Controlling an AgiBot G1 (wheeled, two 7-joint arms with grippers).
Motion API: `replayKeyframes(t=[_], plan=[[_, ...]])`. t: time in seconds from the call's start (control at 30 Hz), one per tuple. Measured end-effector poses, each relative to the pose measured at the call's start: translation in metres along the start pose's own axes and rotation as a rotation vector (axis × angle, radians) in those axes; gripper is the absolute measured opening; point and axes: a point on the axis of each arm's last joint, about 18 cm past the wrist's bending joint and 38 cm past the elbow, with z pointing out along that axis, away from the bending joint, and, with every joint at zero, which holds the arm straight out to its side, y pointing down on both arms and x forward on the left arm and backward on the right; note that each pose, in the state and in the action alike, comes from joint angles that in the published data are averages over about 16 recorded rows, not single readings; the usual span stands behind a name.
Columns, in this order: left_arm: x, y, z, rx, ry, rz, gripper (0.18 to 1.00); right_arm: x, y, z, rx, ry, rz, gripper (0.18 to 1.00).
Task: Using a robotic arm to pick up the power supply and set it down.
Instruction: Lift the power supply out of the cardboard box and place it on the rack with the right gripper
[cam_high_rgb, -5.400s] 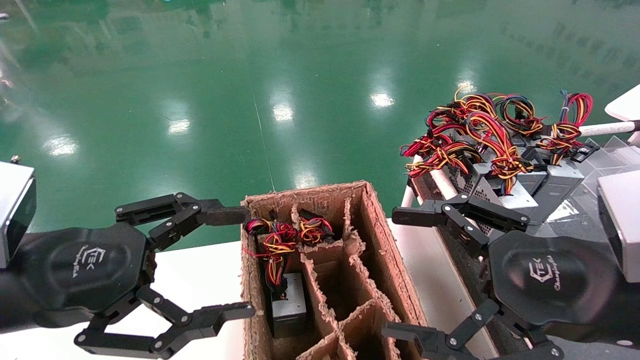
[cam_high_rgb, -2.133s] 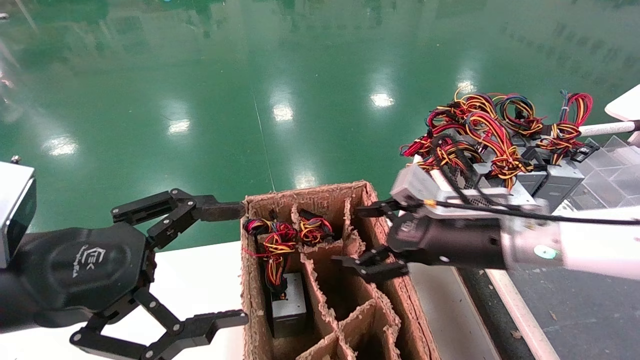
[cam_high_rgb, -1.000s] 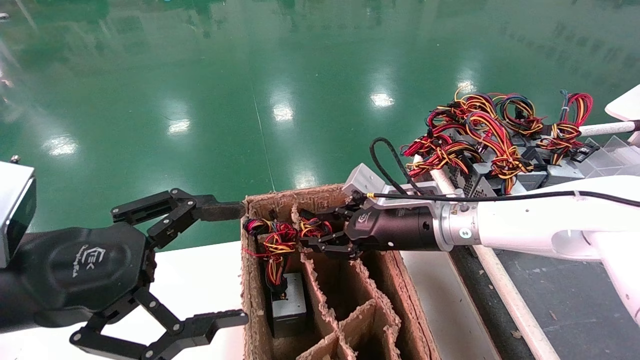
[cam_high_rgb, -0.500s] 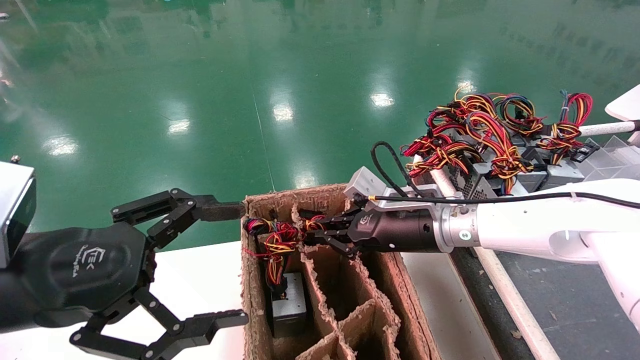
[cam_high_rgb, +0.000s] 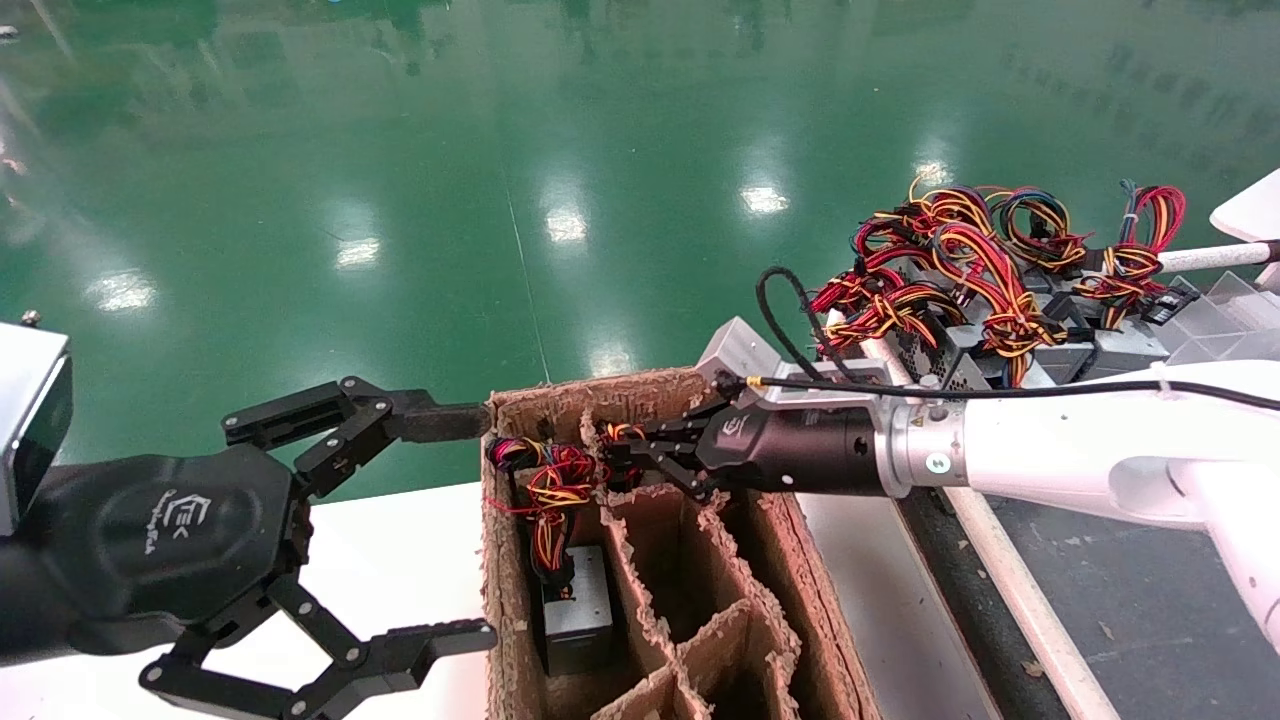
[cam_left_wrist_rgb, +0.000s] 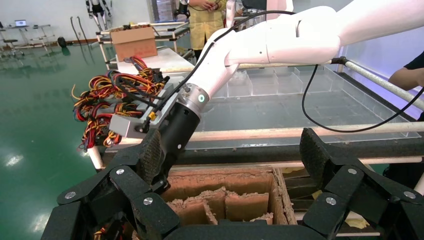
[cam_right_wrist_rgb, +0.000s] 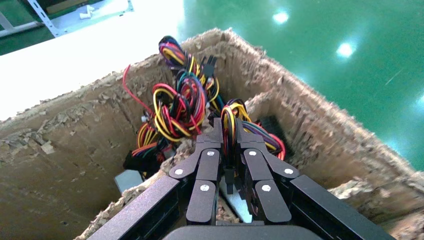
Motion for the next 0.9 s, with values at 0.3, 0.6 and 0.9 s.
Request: replayKeyframes(t=[0.3,0.6,0.9], plan=[[0.0,0.0,0.0,0.0,0.0,0.0,1.001,0.009,-0.027,-0.02,0.092,0.033,-0.047,0.223],[0.0,0.0,0.0,0.0,0.0,0.0,1.001,0.01,-0.058,-0.046,0.183,0.05,-0.083,0.221],[0.0,0.0,0.0,0.0,0.0,0.0,1.001,0.009,-0.083,-0.064,0.246,0.083,-0.1,0.221]])
